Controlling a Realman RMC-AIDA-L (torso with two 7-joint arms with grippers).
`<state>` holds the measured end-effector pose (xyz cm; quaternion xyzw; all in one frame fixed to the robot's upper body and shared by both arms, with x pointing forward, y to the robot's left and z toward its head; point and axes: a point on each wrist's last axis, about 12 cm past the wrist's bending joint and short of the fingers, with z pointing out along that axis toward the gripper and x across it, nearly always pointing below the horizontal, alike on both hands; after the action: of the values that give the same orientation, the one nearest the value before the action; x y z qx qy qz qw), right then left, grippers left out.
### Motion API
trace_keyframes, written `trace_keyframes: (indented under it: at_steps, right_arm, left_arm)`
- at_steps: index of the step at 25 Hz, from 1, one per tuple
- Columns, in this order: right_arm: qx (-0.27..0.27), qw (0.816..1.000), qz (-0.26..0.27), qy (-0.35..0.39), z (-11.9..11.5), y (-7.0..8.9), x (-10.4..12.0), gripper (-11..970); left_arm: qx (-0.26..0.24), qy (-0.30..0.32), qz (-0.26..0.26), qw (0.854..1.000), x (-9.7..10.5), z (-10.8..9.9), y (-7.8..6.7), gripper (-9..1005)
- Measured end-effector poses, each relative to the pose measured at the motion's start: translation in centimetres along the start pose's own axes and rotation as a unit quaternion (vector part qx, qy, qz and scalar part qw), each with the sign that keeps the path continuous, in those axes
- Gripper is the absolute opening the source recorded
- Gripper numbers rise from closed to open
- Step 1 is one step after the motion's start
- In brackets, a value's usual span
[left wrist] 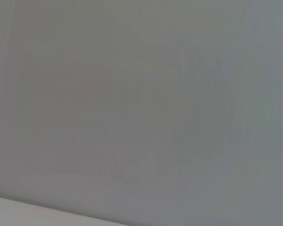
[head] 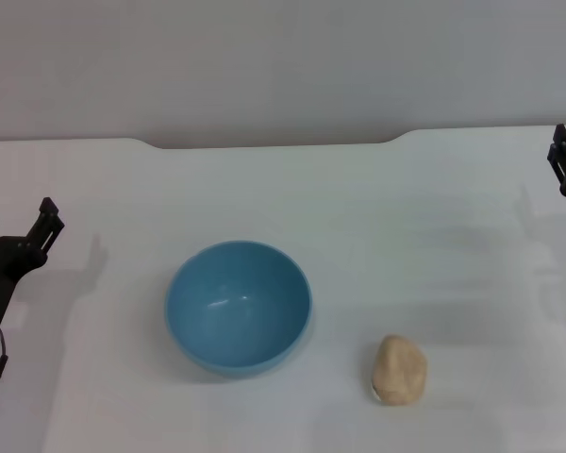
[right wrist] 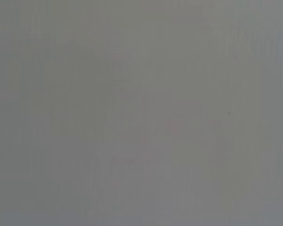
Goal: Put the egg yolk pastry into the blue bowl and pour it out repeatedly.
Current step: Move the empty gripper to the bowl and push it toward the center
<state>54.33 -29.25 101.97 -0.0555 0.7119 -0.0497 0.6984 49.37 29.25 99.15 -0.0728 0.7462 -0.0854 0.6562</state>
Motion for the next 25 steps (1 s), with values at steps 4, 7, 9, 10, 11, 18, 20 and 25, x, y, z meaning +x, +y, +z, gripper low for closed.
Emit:
trace_keyframes:
  at_steps: [4,7,9,10,11,18,20,25]
  right_arm:
    - [0.000,1.000,0.000,0.000,0.0,0.0,0.0,625]
    - [0.000,1.000,0.000,0.000,0.0,0.0,0.0,624]
    - [0.000,1.000,0.000,0.000,0.0,0.0,0.0,624]
    - [0.000,1.000,0.000,0.000,0.0,0.0,0.0,624]
    - [0.000,1.000,0.000,0.000,0.0,0.0,0.0,623]
    - [-0.004,1.000,-0.002,0.006,0.4,0.1,-0.1,624]
    - [-0.005,1.000,-0.001,0.008,0.4,0.2,0.0,624]
    - [-0.004,1.000,-0.002,0.010,0.3,0.1,0.1,625]
  left_arm:
    - [-0.001,0.000,0.001,1.000,0.0,0.0,0.0,891]
    - [-0.001,0.000,0.002,1.000,0.0,0.1,0.0,891]
    - [-0.001,0.000,0.002,1.000,0.0,0.1,0.0,890]
    - [-0.001,0.000,0.002,1.000,0.0,0.1,0.0,890]
    - [-0.001,-0.001,0.002,1.000,-0.1,0.1,0.0,889]
    - [0.019,-0.021,0.010,1.000,-1.5,1.8,-0.5,890]
    - [0.032,-0.032,0.017,0.999,-2.4,2.9,-0.8,890]
    - [0.098,-0.041,0.009,0.994,-5.6,6.1,-1.8,891]
